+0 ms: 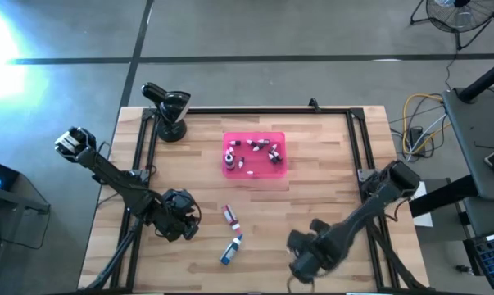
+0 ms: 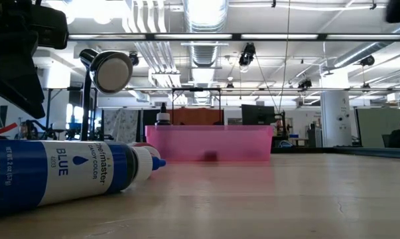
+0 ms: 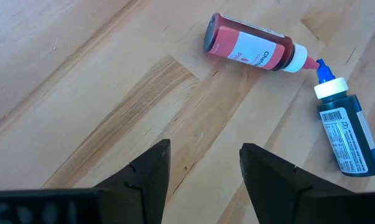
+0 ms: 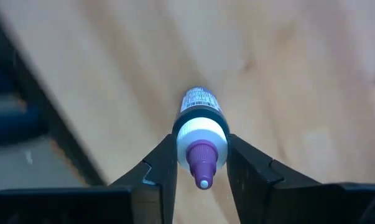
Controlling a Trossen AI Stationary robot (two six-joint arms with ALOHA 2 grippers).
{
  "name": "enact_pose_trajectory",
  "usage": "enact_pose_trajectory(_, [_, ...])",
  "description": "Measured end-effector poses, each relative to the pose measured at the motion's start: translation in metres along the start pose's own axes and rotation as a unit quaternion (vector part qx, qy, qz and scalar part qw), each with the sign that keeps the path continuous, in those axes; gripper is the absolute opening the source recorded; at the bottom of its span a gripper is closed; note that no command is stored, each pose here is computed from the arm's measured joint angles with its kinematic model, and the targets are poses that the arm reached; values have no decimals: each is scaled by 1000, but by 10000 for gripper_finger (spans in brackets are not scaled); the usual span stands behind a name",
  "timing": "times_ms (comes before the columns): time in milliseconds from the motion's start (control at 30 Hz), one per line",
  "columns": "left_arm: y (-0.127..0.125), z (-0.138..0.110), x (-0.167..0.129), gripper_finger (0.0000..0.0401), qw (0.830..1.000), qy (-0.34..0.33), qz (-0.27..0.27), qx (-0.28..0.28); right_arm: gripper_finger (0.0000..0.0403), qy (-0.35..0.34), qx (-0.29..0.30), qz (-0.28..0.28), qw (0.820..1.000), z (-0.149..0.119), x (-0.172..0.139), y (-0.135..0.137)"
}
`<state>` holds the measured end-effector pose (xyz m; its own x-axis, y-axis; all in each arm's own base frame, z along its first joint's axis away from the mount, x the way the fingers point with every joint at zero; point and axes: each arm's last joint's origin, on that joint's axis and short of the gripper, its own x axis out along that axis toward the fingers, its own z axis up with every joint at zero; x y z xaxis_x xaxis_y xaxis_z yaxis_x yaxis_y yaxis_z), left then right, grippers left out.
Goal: Pick & Place food coloring
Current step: Put the purple food coloring bottle into the pink bin
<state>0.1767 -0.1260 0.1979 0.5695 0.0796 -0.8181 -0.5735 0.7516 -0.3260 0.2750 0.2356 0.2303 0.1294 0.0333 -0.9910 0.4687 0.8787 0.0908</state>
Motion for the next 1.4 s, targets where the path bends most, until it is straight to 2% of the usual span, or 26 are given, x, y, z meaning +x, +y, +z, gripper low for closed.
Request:
enact_pose_trajectory(100, [0,0,0,170,1000,0,0,-1,102,-30,64,-8,997,26,-10,-15])
enact_pose_trajectory(200, [0,0,0,170,1000,0,0,-2,102,-62,99,-15,993,60,-26,-37])
enact_pose_trajectory(400, [0,0,0,170,1000,4,1,-16,101,-170,118,-46,977,133,-76,-93])
enact_pose_trajectory(633, [0,0,0,170,999,6,1,-45,101,-160,125,-97,974,200,-86,-167])
enact_pose_trajectory(767, [0,0,0,170,998,6,2,-70,101,-138,126,-100,977,216,-79,-194])
enact_pose_trajectory(900, [0,0,0,170,997,-4,3,-78,100,-112,120,-105,981,224,-62,-205])
enact_pose_trajectory(1400, [0,1,0,170,997,-16,3,-79,104,-38,81,-77,993,233,-10,-185])
